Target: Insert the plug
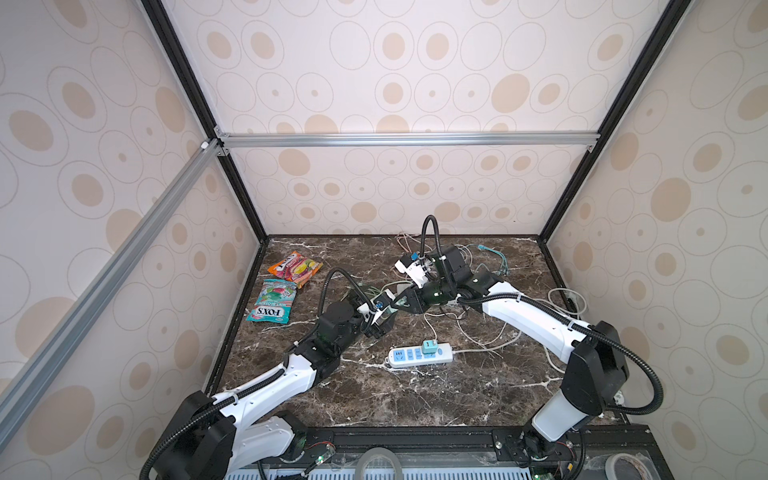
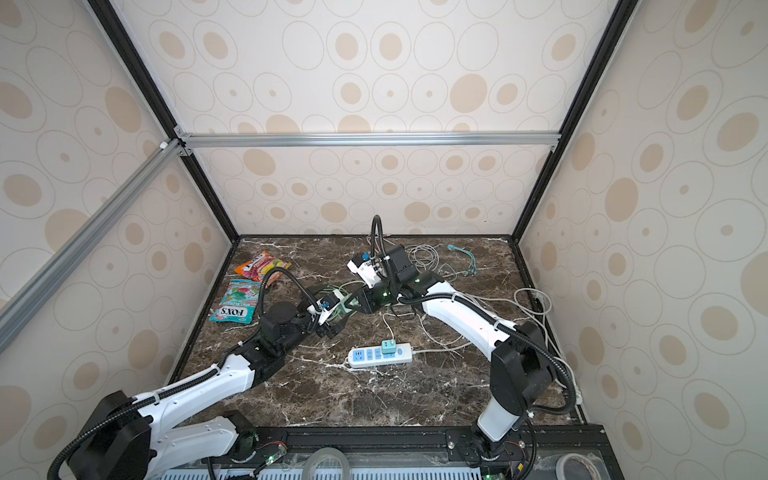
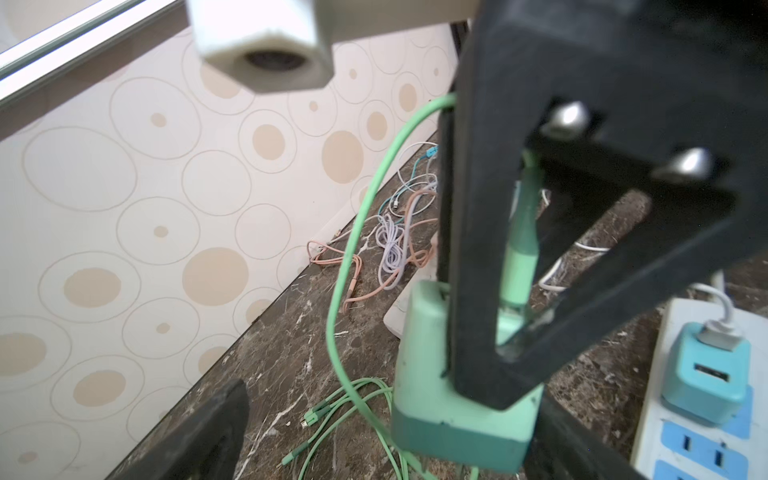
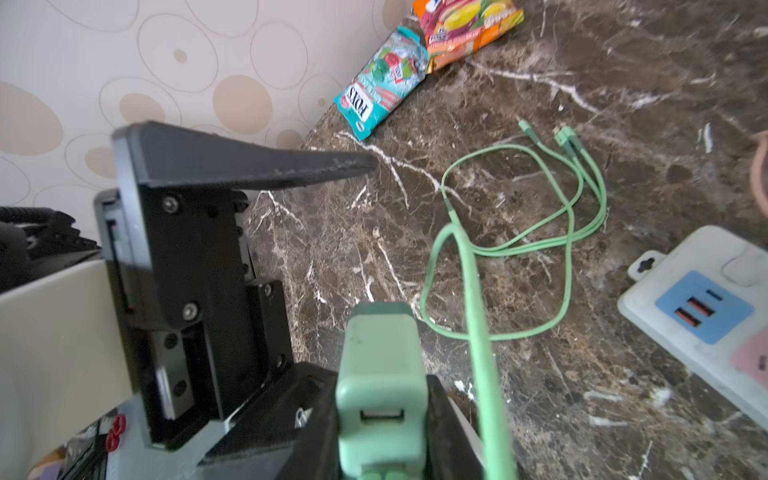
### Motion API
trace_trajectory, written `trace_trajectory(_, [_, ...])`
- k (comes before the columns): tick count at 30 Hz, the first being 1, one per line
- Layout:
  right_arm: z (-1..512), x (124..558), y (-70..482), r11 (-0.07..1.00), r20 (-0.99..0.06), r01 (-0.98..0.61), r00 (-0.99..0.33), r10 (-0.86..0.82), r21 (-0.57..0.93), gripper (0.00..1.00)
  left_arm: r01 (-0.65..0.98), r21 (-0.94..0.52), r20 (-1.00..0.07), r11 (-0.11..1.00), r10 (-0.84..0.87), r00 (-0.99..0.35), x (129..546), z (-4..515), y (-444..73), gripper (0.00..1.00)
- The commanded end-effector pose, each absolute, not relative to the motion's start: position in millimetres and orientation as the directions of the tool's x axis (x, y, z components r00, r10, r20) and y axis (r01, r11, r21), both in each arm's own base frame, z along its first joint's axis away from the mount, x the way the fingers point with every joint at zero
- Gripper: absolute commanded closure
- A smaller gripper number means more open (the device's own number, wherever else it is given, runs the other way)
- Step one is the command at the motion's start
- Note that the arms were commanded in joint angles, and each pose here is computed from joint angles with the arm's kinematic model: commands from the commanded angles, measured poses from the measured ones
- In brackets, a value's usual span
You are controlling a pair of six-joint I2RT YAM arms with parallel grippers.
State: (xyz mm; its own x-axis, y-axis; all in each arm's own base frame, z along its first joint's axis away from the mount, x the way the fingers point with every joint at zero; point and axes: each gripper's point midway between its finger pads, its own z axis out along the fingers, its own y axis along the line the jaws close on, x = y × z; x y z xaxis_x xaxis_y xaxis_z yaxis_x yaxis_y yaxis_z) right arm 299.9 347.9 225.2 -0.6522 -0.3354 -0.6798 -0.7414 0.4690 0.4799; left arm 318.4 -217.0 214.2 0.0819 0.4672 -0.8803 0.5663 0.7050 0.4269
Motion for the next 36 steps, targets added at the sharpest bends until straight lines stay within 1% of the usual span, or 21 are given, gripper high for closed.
trace_trajectory(1, [242, 299, 337, 0.492, -0.728, -0.771, -0.596, -0.339, 0.403, 1.00, 0.373, 0.298, -0.942, 0.879, 0.334, -0.035, 342, 227, -175, 0.02])
trace_trajectory(3, [244, 300, 333, 0.508, -0.741, -0.780, -0.574, -0.348, 0.366, 1.00, 0.298, 0.183, -0.962, 0.937, 0.232, -0.140, 352, 217, -152, 0.02])
trace_trajectory(6, [249, 301, 328, 0.519, -0.757, -0.791, -0.546, -0.359, 0.325, 1.00, 0.158, 0.038, -0.960, 0.987, 0.080, -0.269, 362, 197, -120, 0.02])
trace_trajectory(9, [254, 301, 324, 0.522, -0.775, -0.801, -0.520, -0.361, 0.294, 1.00, 0.019, -0.008, -0.915, 1.000, 0.000, -0.403, 365, 167, -98, 0.02])
trace_trajectory(11, [257, 302, 323, 0.526, -0.785, -0.803, -0.507, -0.357, 0.280, 1.00, -0.039, -0.043, -0.870, 0.998, -0.057, -0.489, 363, 145, -91, 0.02])
trace_trajectory(14, [258, 304, 322, 0.531, -0.789, -0.803, -0.502, -0.355, 0.272, 1.00, -0.134, -0.096, -0.793, 0.986, -0.157, -0.589, 357, 118, -87, 0.07])
trace_trajectory(16, [257, 304, 323, 0.532, -0.789, -0.801, -0.504, -0.352, 0.274, 1.00, -0.191, -0.153, -0.749, 0.970, -0.240, -0.617, 351, 105, -87, 0.14])
trace_trajectory(18, [256, 305, 324, 0.534, -0.786, -0.798, -0.510, -0.349, 0.281, 1.00, -0.244, -0.221, -0.714, 0.944, -0.327, -0.619, 346, 95, -88, 0.20])
trace_trajectory(21, [254, 306, 325, 0.535, -0.783, -0.794, -0.518, -0.346, 0.289, 1.00, -0.327, -0.311, -0.669, 0.892, -0.450, -0.592, 340, 86, -86, 0.24])
trace_trajectory(22, [254, 306, 325, 0.535, -0.783, -0.794, -0.518, -0.345, 0.289, 1.00, -0.360, -0.331, -0.653, 0.872, -0.487, -0.580, 338, 83, -85, 0.27])
trace_trajectory(23, [255, 306, 325, 0.533, -0.784, -0.795, -0.517, -0.345, 0.290, 1.00, -0.411, -0.341, -0.628, 0.846, -0.530, -0.571, 336, 79, -81, 0.31])
trace_trajectory(24, [254, 306, 325, 0.534, -0.783, -0.794, -0.518, -0.345, 0.290, 1.00, -0.434, -0.333, -0.608, 0.837, -0.542, -0.580, 335, 76, -81, 0.33])
trace_trajectory(28, [255, 306, 324, 0.535, -0.783, -0.794, -0.516, -0.346, 0.287, 1.00, -0.445, -0.285, -0.522, 0.849, -0.527, -0.670, 340, 61, -96, 0.41])
trace_trajectory(30, [256, 306, 324, 0.537, -0.785, -0.794, -0.515, -0.344, 0.286, 1.00, -0.462, -0.270, -0.496, 0.845, -0.534, -0.685, 343, 52, -99, 0.45])
trace_trajectory(33, [258, 306, 324, 0.539, -0.787, -0.793, -0.514, -0.341, 0.284, 1.00, -0.507, -0.206, -0.458, 0.837, -0.540, -0.706, 346, 39, -99, 0.56])
trace_trajectory(36, [258, 306, 323, 0.538, -0.790, -0.796, -0.508, -0.342, 0.279, 1.00, -0.493, -0.189, -0.444, 0.849, -0.521, -0.729, 354, 32, -108, 0.57])
